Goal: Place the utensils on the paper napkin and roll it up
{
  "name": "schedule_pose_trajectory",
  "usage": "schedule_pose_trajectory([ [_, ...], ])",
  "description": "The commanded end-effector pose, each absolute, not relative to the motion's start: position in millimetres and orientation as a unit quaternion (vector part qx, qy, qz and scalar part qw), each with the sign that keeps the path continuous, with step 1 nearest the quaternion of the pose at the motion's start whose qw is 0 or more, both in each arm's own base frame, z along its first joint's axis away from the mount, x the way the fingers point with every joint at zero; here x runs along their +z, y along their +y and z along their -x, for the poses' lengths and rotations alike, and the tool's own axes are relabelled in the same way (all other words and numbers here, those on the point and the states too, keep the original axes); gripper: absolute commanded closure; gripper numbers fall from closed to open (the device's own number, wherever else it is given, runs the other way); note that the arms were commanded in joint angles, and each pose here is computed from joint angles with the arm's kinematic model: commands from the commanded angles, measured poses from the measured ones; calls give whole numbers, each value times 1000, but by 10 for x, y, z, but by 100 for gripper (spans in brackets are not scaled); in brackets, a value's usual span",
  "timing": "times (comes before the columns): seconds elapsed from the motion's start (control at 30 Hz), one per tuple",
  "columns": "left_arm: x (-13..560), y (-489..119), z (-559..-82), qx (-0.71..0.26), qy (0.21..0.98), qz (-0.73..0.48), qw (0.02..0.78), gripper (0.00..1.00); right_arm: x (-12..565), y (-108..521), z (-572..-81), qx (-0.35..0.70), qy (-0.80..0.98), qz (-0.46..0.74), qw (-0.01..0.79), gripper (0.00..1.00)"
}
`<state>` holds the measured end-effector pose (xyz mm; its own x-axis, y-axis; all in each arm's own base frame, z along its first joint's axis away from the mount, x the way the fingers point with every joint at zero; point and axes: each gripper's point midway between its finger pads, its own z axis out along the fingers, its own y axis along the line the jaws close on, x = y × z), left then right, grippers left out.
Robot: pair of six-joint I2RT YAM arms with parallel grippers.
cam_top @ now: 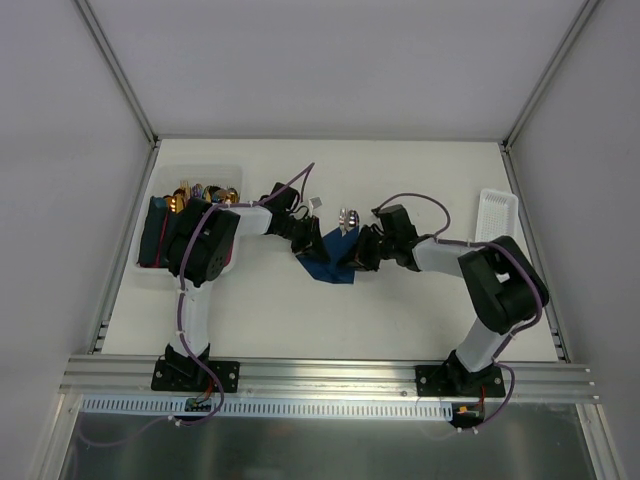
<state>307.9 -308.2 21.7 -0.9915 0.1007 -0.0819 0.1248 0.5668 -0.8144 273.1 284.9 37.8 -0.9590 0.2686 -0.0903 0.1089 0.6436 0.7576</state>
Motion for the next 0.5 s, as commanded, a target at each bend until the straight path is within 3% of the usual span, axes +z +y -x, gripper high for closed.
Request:
schedule_pose_trajectory([
  [0.0, 24, -2968, -3056, -432, 899, -65, 11, 87, 888, 2888, -2966, 429, 884, -88, 165, 90],
  [0.17, 4, -2949, -3058, -427, 902, -65, 11, 87, 1175, 2873, -3330, 402, 884, -100, 216, 95],
  [0.47, 36, -2954, -3071, -428, 901, -67, 14, 88, 889, 2688, -3388, 291, 931, -110, 191, 100],
])
